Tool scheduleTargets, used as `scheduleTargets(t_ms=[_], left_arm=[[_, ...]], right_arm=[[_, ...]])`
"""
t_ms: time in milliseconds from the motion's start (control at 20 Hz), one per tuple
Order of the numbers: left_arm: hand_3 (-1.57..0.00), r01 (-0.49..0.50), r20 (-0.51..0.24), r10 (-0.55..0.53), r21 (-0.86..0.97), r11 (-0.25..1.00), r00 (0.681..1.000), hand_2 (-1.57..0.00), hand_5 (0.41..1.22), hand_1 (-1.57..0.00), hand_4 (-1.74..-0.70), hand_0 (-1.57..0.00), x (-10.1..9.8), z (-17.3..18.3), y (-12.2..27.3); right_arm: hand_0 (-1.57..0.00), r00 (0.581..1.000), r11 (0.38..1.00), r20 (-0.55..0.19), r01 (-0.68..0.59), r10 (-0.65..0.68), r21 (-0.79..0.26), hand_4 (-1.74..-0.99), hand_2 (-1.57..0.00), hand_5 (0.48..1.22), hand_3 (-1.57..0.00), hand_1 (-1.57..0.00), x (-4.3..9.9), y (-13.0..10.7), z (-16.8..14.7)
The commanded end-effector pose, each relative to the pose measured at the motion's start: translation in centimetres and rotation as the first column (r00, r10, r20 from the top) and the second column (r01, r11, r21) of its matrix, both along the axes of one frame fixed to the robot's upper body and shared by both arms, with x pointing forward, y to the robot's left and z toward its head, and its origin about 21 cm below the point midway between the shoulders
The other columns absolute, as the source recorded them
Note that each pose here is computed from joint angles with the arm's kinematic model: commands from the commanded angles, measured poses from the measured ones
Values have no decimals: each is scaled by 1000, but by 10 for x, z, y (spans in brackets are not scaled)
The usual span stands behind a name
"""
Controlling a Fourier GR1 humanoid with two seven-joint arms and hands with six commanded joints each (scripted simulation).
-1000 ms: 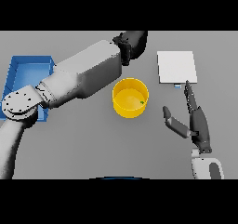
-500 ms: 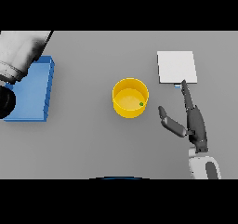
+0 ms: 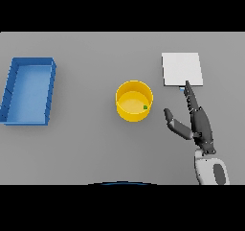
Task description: Pick up the red beaker and tilt it to pour out 1 green nut into yellow bowl. Pick up the yellow bowl and place it on the metallic measuring scale.
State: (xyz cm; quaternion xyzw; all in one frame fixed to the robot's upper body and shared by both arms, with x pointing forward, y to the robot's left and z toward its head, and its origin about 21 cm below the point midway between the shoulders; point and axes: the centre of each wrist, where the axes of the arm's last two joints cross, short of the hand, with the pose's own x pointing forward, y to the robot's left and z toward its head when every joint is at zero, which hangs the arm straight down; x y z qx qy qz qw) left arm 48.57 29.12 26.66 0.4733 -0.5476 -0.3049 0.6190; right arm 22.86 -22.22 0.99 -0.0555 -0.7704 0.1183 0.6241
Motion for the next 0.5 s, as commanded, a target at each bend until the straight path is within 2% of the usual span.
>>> scheduleTargets(t_ms=[0,50,100,250,450], left_arm=[[-1541,-26,2,26,-45,999,1000,-1571,1221,-1571,-1740,-1571,-2,-9,9],[-1547,-114,-17,113,-114,987,993,-1571,1221,-1571,-1741,-1571,-5,-20,21],[-1552,-163,-29,160,-162,973,987,-1571,1221,-1571,-1741,-1571,-8,-28,28],[-1488,-219,-55,212,-281,934,976,-1571,1221,-1571,-1741,-1571,-17,-53,40],[-1374,-287,-104,269,-408,866,958,-1571,1221,-1571,-1741,-1571,-41,-97,50]], right_arm=[[1,1000,1000,-2,-6,6,14,-1141,1,657,1,1,2,-3,0],[1,1000,1000,4,-27,27,11,-1148,1,663,1,1,-2,1,-3],[1,1000,1000,1,-22,22,9,-1157,1,666,1,1,1,-4,0],[1,1000,1000,8,-24,24,-10,-1181,1,687,1,1,3,-4,3],[1,1000,999,-5,-23,23,-34,-1194,1,703,1,1,-4,-5,-2]])
